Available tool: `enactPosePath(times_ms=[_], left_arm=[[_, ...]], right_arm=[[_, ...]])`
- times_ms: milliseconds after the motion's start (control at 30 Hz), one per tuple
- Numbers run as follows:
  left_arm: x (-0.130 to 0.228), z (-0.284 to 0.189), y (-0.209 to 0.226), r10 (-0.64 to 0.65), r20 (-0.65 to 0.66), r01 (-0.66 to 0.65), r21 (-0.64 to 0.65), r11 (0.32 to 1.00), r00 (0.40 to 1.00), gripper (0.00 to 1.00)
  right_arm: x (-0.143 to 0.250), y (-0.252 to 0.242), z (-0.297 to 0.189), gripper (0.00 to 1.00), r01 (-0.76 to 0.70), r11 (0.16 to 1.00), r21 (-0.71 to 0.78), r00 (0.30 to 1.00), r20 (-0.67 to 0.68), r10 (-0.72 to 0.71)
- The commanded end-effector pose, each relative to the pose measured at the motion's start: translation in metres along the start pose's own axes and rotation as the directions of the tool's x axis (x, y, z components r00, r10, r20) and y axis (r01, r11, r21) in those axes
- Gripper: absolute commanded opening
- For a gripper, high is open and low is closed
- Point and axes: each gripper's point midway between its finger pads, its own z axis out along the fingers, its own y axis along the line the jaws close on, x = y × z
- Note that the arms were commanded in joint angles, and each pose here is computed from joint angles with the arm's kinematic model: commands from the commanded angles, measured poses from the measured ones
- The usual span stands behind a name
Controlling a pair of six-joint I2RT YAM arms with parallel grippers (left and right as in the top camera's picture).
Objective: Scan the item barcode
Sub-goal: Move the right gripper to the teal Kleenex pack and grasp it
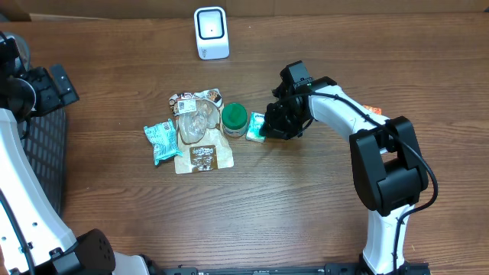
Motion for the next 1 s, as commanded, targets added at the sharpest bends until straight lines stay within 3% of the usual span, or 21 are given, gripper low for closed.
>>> enactPosePath(times_ms=[0, 100, 300, 633, 700, 833, 967], left_arm=[[-0.004, -0.004, 0.002, 0.020, 0.016, -0.020, -0.007, 1.000, 1.000, 1.00], [-0.004, -0.004, 0.002, 0.020, 0.016, -0.020, -0.007, 1.000, 1.000, 1.00], [-0.004, -0.004, 0.002, 0.020, 0.016, -0.020, -0.007, 1.000, 1.000, 0.99], [-0.004, -0.004, 0.002, 0.020, 0.016, -0.020, -0.007, 1.000, 1.000, 1.00], [-0.004, -0.004, 0.002, 0.020, 0.016, -0.020, -0.007, 1.000, 1.000, 0.99], [-0.004, -0.004, 0.002, 0.020, 0.016, -0.020, -0.007, 1.000, 1.000, 0.99], [-0.004, -0.004, 0.002, 0.020, 0.016, -0.020, -0.007, 1.000, 1.000, 1.00]], right_arm=[[0.002, -0.002, 0.004, 0.13, -0.007, 1.000, 0.012, 1.000, 0.004, 0.007], [-0.001, -0.003, 0.004, 0.04, -0.013, 1.000, 0.019, 1.000, 0.015, 0.013], [-0.009, -0.014, -0.010, 0.04, 0.141, 0.989, 0.037, 0.990, 0.013, -0.142], [-0.026, -0.030, -0.064, 0.04, 0.433, 0.900, 0.053, 0.901, -0.016, -0.433], [-0.029, -0.034, -0.066, 0.06, 0.435, 0.897, 0.077, 0.900, -0.016, -0.435], [-0.030, -0.037, -0.066, 0.24, 0.404, 0.910, 0.094, 0.914, -0.016, -0.405], [-0.034, -0.048, -0.065, 0.26, 0.206, 0.965, 0.159, 0.977, 0.018, -0.212]])
